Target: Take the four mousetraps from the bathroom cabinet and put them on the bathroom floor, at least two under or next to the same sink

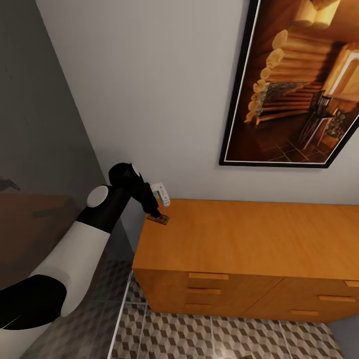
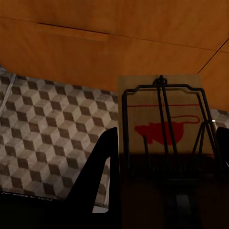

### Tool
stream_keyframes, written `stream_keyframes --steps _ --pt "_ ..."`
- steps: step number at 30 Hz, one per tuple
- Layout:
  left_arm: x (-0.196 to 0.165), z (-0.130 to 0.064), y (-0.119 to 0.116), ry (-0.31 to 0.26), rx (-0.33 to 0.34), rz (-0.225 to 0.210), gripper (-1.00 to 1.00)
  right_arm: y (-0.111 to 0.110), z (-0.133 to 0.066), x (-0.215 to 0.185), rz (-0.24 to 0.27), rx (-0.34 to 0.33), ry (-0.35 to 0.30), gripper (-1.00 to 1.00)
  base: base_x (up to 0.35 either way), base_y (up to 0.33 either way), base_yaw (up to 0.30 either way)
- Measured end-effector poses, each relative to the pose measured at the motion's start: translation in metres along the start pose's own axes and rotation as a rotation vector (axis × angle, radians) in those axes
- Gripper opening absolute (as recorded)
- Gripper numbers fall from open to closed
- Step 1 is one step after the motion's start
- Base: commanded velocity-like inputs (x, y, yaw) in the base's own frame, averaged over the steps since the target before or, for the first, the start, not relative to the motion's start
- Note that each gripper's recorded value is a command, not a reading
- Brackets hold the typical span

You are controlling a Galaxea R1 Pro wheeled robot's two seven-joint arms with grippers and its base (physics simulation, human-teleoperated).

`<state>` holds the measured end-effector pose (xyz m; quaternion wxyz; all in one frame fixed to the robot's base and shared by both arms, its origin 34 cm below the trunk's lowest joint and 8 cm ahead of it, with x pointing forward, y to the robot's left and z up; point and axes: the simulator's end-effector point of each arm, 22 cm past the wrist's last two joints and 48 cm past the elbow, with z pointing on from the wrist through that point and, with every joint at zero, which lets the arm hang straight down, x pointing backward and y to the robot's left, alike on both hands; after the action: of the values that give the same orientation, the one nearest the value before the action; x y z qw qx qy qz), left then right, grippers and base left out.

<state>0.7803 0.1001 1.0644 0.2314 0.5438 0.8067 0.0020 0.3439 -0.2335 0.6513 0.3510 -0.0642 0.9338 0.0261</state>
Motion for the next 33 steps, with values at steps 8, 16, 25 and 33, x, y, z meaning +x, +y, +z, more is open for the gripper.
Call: stream_keyframes --steps 8,16,25,33 --pt "0.000 0.000 -0.007 -0.011 0.036 0.048 1.00 0.000 0.000 0.000 0.000 0.000 0.000 -1.00 0.000 0.000 0.000" --pt "0.002 -0.002 -0.034 -0.052 0.177 0.186 1.00 0.000 0.000 0.000 0.000 0.000 0.000 -1.00 0.000 0.000 0.000" --pt "0.012 0.007 -0.040 -0.061 0.226 0.261 1.00 0.000 0.000 0.000 0.000 0.000 0.000 -1.00 0.000 0.000 0.000" --pt "0.016 0.011 -0.044 -0.056 0.245 0.263 1.00 0.000 0.000 0.000 0.000 0.000 0.000 -1.00 0.000 0.000 0.000"
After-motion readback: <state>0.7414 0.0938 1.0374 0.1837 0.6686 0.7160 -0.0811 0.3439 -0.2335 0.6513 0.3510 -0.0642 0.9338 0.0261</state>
